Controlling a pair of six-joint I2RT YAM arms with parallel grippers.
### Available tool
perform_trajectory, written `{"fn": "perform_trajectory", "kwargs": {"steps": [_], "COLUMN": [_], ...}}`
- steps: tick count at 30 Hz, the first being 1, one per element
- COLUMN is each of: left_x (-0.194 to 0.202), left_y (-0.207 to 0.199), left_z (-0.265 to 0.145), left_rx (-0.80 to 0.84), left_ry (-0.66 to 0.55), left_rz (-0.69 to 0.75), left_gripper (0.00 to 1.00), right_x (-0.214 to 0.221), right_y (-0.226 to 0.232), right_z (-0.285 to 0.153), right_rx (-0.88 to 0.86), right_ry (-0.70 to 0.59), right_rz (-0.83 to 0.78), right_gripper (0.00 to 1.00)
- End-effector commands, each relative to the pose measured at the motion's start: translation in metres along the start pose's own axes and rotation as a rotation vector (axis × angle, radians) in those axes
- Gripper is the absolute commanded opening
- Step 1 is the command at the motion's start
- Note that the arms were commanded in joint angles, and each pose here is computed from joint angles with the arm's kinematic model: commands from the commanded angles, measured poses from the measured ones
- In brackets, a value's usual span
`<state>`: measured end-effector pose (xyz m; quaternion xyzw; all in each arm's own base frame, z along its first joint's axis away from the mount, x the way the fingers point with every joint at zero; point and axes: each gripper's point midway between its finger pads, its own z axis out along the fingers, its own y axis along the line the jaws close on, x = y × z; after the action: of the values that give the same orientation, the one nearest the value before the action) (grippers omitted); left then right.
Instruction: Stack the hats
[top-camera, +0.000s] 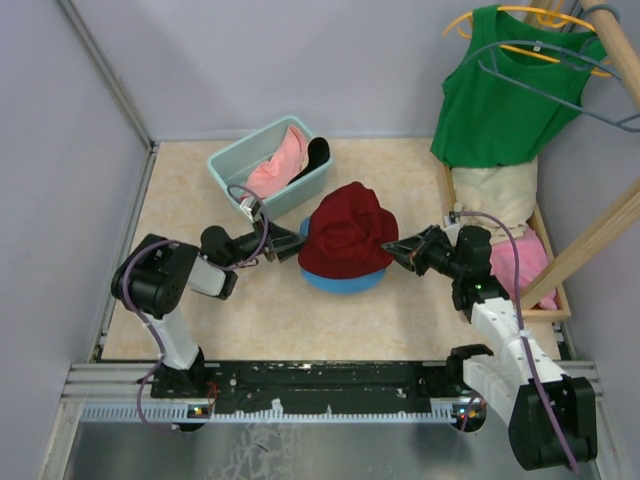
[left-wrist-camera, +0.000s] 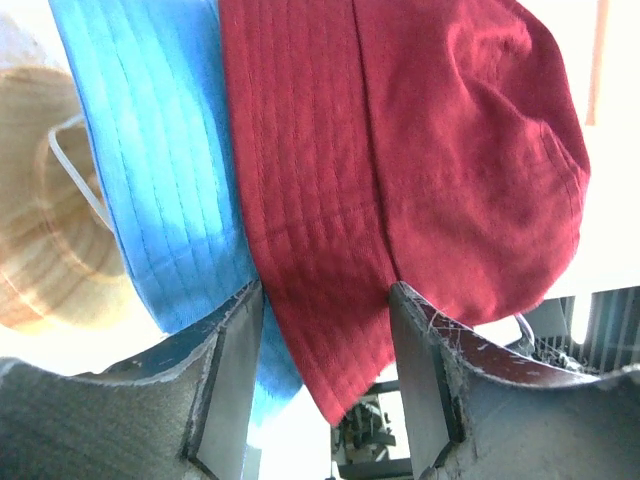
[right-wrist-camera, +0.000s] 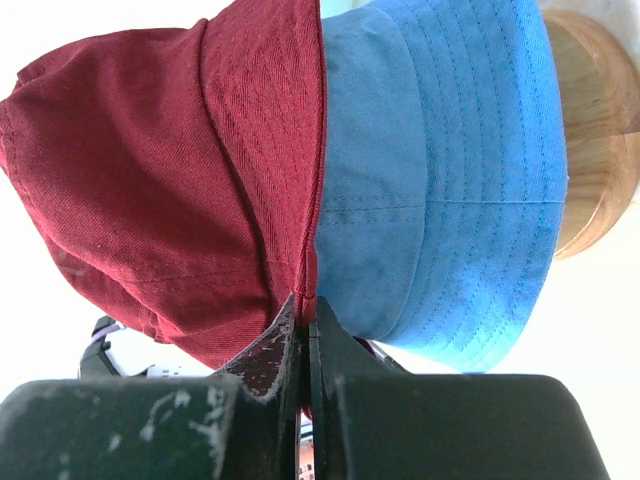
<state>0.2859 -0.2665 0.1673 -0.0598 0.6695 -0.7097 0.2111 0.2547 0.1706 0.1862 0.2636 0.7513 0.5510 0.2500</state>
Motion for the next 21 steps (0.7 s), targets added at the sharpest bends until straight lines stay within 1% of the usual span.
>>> {"fn": "perform_trajectory", "kwargs": {"steps": [1,6,12,15,19,21], "left_x": [0.013,0.014,0.015,0.019,0.020,0.019], "left_y": [0.003,0.003,-0.006,-0.008,-0.009,-0.011], "left_z": [-0.019,-0.021,-0.018,-0.014,-0.011,-0.010], "left_rx": [-0.019,-0.047,-0.004,0.017,0.026,0.031], "left_ry": [0.020,0.024,0.022,0.044,0.051,0.056], "left_rz": [-0.082,-0.075,-0.092,-0.107,-0.110,-0.106], "left_gripper": [0.60,0.64,0.67,0.67,0.65,0.59], "right_x": [-0.003,-0.002,-0.002,-0.001,-0.002,-0.002], "right_y": [0.010,0.011,0.010,0.010,0.010,0.010], "right_z": [-0.002,-0.003,-0.003,-0.004,-0.004,-0.005], "right_rx": [-0.023,-0.017,-0.010,-0.009,-0.008,-0.007], "right_ry": [-0.001,0.004,0.004,0.003,-0.001,-0.003], "right_rz": [-0.040,-0.050,-0.058,-0.058,-0.059,-0.058], "right_gripper": [0.00,0.00,0.00,0.00,0.00,0.00]}}
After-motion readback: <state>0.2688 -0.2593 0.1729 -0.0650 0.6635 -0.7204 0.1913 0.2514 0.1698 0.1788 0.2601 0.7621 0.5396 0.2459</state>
